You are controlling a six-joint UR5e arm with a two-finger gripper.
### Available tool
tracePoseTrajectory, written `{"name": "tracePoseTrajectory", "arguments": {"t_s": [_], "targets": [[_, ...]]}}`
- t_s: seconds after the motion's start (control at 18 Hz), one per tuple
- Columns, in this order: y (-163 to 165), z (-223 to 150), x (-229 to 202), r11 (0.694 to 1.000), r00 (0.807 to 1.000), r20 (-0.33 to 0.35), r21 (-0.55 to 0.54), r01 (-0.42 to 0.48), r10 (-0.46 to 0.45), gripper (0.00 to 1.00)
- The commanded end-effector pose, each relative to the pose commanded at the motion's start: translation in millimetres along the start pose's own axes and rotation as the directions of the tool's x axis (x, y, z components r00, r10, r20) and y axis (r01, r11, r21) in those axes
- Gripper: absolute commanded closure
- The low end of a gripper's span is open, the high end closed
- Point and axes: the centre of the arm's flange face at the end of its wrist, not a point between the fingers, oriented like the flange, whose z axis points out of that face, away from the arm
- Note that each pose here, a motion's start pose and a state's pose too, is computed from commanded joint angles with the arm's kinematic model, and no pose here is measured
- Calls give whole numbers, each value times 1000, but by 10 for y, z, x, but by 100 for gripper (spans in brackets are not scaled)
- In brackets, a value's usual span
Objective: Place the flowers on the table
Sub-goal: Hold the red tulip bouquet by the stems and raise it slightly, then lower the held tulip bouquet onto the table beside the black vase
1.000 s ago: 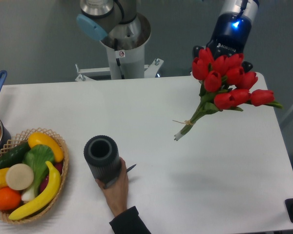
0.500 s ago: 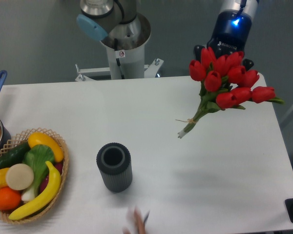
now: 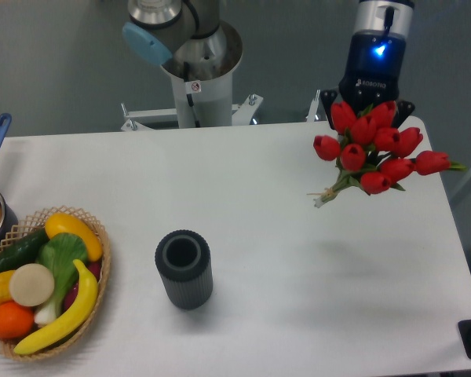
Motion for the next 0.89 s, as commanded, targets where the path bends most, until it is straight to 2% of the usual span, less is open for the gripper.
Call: {"name": "tracePoseTrajectory", "arguments": {"t_s": [0.28, 0.5, 0.56, 0.61, 0.89], "targets": [[144, 153, 72, 994, 1000, 28, -113, 0, 3, 67], [228, 419, 167, 971, 999, 39, -236, -27, 37, 67], [287, 685, 257, 933, 993, 9, -345, -107, 117, 67], [325, 797, 279, 916, 992, 0, -383, -118, 128, 67], [459, 1258, 312, 872, 989, -49, -468, -147, 141, 67]]}}
